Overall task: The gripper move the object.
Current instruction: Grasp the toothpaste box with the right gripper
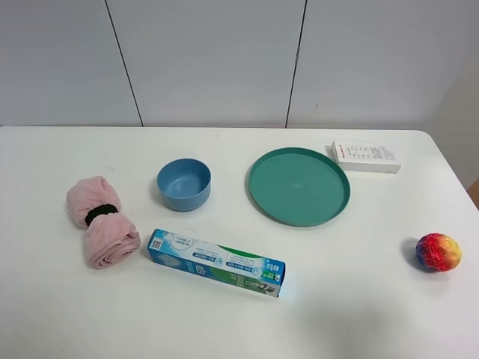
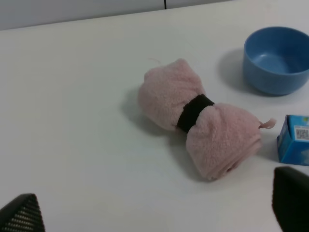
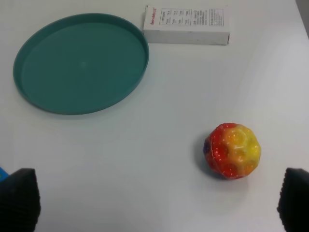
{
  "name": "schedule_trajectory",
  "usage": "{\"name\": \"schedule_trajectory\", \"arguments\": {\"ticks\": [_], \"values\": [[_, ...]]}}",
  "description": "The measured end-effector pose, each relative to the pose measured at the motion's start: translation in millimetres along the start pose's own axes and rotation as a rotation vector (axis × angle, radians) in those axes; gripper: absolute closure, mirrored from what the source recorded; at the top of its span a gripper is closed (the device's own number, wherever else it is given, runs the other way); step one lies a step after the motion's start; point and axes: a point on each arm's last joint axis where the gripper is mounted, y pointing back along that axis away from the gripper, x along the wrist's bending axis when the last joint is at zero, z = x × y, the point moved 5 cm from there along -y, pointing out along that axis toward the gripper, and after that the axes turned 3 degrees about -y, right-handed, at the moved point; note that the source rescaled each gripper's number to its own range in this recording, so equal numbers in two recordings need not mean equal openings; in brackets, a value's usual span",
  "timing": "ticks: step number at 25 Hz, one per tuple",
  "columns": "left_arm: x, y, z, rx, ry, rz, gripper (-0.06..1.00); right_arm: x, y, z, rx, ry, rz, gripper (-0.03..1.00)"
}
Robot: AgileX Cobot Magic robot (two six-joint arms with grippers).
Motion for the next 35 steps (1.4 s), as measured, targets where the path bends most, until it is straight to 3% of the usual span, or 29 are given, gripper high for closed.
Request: {"name": "schedule_trajectory", "arguments": {"ticks": [35], "values": [[0.0, 0.0, 0.0, 0.0, -0.001, 0.0, -0.06, -2.7, -4.4, 1.7, 0.034, -0.019, -0.02, -0.03]]}}
